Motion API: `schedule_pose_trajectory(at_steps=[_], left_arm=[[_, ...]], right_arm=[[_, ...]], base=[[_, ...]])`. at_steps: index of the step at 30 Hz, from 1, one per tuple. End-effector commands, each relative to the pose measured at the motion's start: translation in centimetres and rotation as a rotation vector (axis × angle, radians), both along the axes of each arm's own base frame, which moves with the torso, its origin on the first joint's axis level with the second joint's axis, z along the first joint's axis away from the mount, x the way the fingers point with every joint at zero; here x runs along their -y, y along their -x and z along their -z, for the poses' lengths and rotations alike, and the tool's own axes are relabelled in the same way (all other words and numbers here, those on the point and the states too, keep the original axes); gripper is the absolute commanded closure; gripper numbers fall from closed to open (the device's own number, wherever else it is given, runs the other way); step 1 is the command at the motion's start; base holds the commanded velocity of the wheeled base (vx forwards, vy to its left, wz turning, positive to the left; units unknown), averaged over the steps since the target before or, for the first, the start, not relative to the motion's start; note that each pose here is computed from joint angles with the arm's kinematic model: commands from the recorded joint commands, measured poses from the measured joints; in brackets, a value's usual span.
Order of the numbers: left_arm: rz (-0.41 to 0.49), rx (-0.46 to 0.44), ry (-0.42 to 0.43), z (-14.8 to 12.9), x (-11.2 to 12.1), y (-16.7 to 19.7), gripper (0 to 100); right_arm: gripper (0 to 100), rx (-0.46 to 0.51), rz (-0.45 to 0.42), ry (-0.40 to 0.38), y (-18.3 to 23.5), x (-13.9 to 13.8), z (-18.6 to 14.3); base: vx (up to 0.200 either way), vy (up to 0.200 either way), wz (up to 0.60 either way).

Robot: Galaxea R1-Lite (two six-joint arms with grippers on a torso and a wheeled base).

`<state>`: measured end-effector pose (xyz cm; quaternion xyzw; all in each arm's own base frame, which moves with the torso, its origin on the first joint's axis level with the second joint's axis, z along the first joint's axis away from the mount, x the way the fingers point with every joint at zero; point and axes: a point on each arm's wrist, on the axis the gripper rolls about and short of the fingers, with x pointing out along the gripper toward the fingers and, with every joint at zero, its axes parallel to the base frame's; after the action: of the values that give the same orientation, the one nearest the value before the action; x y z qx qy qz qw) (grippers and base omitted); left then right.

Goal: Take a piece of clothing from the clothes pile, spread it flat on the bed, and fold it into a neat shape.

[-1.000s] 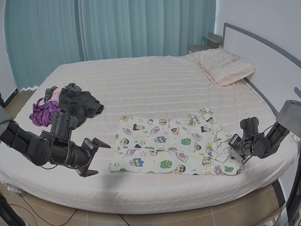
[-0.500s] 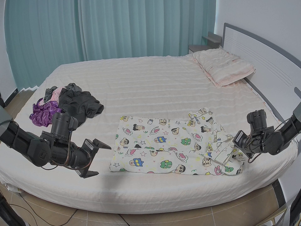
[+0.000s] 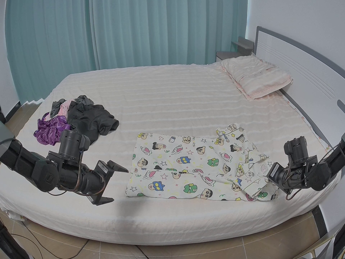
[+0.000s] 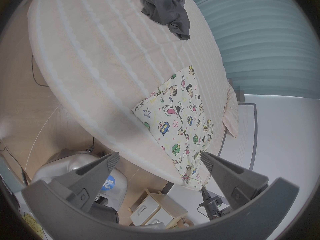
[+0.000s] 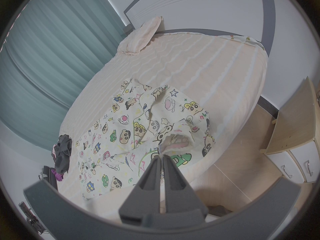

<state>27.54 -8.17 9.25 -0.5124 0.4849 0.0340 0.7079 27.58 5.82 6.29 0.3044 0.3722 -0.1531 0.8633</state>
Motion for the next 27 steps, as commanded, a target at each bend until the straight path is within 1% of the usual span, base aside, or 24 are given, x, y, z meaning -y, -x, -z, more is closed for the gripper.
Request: schedule_pose_trajectory(at_steps=[1, 3, 4, 9, 13, 16, 19, 22, 24, 25, 27], left_arm=[[0.007, -0.003, -0.001, 0.1, 0.2, 0.0, 0], [0.007, -0.005, -0.001, 0.1, 0.2, 0.1, 0], [0.007, -0.005, -0.001, 0.1, 0.2, 0.1, 0], [0.007, -0.01, -0.002, 0.2, 0.2, 0.2, 0], [0.007, -0.016, -0.004, 0.4, 0.2, 0.1, 0], [0.015, -0.02, -0.005, 0.5, 0.4, 0.1, 0], [0.015, -0.022, -0.006, 0.6, 0.4, 0.2, 0], [0.023, -0.026, -0.006, 0.7, 0.6, 0.3, 0], [0.026, -0.027, -0.007, 0.7, 0.6, 0.4, 0], [0.026, -0.027, -0.007, 0.7, 0.6, 0.4, 0], [0.027, -0.029, -0.007, 0.7, 0.7, 0.4, 0]], right_arm=[[100, 0.002, -0.01, 0.002, 0.8, -0.1, 0.0], [100, -0.01, -0.017, 0.005, 1.2, -0.2, 0.2], [0, -0.02, -0.023, 0.005, 1.4, -0.2, 0.4], [0, -0.044, -0.082, 0.008, 3.5, -1.2, 0.5], [0, -0.031, -0.093, 0.004, 3.7, -1.4, 0.2], [0, -0.012, -0.12, -0.008, 3.5, -2.1, -0.2], [0, -0.008, -0.166, -0.033, 2.6, -3.3, 0.3], [0, 0.002, -0.205, -0.052, 1.2, -4.7, 1.8], [0, 0.031, -0.222, -0.058, 0.0, -5.7, 2.9], [0, 0.031, -0.222, -0.058, 0.0, -5.7, 2.9], [0, 0.071, -0.255, -0.065, -1.2, -7.2, 4.1]], base=[[0.0, 0.0, 0.0], [0.0, 0.0, 0.0], [0.0, 0.0, 0.0], [0.0, 0.0, 0.0], [0.0, 0.0, 0.0], [0.0, 0.0, 0.0], [0.0, 0.0, 0.0], [0.0, 0.0, 0.0], [0.0, 0.0, 0.0], [0.0, 0.0, 0.0], [0.0, 0.0, 0.0]])
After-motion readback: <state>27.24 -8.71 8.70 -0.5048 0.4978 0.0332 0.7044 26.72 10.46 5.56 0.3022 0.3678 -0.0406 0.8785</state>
